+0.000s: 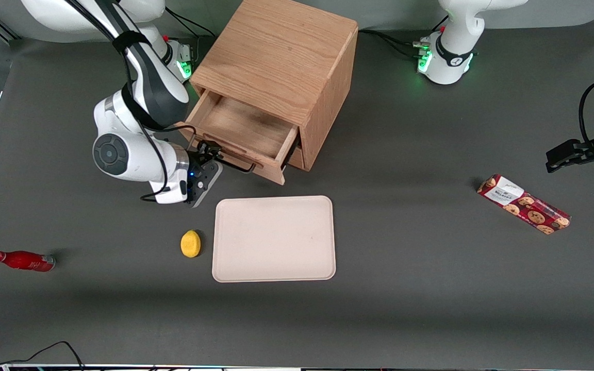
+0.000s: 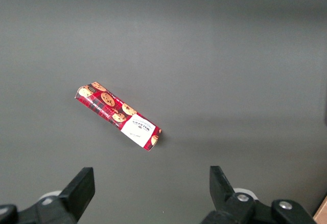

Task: Open upper drawer
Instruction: 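Pull the upper drawer outward from the cabinet with the right gripper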

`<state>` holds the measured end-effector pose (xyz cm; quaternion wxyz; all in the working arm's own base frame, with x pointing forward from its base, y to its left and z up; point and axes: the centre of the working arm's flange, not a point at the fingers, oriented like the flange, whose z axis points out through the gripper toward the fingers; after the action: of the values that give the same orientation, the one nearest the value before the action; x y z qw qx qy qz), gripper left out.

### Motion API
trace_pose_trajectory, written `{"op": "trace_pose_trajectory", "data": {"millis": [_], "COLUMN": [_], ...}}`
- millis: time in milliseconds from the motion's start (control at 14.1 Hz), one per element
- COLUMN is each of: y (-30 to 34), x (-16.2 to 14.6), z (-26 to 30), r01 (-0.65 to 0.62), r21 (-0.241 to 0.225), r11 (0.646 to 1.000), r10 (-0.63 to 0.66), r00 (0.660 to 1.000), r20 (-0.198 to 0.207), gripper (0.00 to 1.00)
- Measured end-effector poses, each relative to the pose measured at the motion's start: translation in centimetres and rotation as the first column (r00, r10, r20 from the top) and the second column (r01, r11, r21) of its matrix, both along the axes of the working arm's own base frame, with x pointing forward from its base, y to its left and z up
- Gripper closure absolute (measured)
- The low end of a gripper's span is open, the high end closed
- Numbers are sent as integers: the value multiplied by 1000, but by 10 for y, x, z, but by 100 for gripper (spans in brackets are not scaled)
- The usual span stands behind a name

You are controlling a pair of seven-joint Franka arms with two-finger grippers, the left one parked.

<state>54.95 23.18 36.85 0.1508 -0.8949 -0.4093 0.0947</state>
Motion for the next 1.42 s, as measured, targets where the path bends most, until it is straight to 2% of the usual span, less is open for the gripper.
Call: {"op": "trace_pose_trajectory", "data": {"millis": [284,568,1420], "y": [-20,-22,-4], "x": [13,25,50], "z": [5,12,21], "r01": [-6,-15,-6], "r21": [9,14,29], "r11": [1000,1000,1000], "r10": [6,15,5], "r00": [1000,1000,1000], "r20": [23,6,25], "gripper": [0,0,0]}}
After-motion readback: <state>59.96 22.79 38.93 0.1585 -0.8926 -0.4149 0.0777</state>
